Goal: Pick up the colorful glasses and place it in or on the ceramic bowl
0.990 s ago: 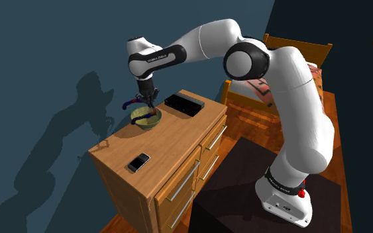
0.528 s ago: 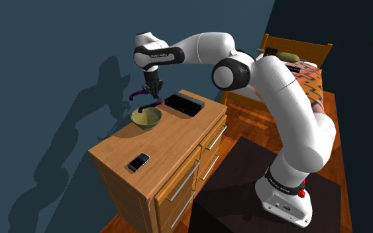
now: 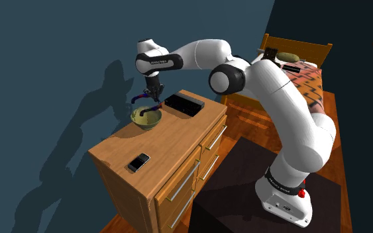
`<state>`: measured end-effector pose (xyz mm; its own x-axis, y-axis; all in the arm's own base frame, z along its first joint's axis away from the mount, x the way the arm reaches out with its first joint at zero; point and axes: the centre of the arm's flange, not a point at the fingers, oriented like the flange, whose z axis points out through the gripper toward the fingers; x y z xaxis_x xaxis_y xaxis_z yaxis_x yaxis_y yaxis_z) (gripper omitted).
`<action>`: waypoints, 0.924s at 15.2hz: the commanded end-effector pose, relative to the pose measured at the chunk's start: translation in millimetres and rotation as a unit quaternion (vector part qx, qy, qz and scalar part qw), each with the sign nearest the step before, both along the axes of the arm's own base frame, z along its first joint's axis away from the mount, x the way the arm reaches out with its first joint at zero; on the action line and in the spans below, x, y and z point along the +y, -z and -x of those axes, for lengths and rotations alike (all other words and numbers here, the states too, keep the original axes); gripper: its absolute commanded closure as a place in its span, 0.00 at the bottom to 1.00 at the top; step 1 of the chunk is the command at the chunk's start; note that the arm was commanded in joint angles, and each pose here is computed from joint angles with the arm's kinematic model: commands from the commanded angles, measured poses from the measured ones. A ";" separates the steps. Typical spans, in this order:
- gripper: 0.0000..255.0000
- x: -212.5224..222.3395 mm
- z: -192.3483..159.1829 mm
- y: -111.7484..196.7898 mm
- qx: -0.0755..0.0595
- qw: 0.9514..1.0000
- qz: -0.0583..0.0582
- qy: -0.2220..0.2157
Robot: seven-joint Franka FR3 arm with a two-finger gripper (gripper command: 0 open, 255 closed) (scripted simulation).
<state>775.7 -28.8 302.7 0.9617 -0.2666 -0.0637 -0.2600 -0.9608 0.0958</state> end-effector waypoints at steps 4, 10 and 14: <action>1.00 -0.2 0.0 26.4 0.000 1.000 0.000 0.000; 1.00 -0.2 0.0 45.1 0.000 1.000 0.000 0.000; 1.00 -0.2 0.0 45.1 0.000 1.000 0.000 0.000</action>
<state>775.7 -29.0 257.6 0.9617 -0.2666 -0.0631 -0.2601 -0.9608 0.0956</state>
